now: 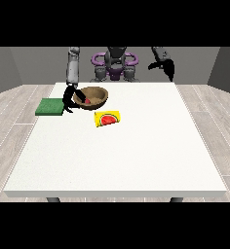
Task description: Pick the cup and pour the ball into the bowl, then pick the bowl and place it on the pad
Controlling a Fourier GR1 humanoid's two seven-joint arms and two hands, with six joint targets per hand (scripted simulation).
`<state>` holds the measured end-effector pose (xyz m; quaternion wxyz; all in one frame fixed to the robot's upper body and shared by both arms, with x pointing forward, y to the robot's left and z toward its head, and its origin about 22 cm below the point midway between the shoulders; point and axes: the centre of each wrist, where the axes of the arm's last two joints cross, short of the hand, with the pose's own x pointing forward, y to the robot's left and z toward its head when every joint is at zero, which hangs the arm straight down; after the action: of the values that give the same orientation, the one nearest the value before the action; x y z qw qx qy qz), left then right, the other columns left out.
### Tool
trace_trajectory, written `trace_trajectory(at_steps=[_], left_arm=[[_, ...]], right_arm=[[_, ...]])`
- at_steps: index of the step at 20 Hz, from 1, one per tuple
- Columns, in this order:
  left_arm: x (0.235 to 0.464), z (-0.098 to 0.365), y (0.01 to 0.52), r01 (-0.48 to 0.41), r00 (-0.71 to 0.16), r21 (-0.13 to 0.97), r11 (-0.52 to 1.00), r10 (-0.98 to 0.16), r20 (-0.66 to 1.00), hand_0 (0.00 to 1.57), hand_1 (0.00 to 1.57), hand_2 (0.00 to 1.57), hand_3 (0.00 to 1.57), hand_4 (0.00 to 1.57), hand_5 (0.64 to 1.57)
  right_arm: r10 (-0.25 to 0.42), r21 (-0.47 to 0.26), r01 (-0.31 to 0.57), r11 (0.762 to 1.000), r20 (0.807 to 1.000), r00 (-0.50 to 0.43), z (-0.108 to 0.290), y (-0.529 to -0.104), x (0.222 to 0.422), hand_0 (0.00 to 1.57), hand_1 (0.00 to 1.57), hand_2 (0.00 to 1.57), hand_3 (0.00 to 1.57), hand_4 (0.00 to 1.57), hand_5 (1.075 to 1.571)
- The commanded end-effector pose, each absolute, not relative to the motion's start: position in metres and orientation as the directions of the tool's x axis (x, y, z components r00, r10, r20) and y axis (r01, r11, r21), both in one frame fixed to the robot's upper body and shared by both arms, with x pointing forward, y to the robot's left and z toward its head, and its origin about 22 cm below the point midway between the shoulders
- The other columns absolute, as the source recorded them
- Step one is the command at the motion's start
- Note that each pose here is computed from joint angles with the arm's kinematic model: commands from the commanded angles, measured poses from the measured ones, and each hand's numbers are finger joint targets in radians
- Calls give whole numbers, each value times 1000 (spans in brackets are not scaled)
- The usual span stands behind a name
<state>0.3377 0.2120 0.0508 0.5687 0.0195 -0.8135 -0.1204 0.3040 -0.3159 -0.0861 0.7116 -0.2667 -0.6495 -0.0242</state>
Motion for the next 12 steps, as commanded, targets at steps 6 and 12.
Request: trace_trajectory(at_steps=[6, 12], left_arm=[[311, -28, 269, -52, -75, 176, 983, -180, 981, 0, 0, 0, 0, 989, 1419], [291, -42, 308, -104, -26, 186, 977, -189, 982, 0, 0, 0, 0, 1003, 1407]], right_arm=[[371, -507, 197, 839, 798, 476, -48, -294, 339, 1571, 1571, 1571, 966, 821, 1564], [324, -460, 161, 873, 795, 513, -20, -295, 348, 1571, 1571, 1571, 744, 808, 1567]])
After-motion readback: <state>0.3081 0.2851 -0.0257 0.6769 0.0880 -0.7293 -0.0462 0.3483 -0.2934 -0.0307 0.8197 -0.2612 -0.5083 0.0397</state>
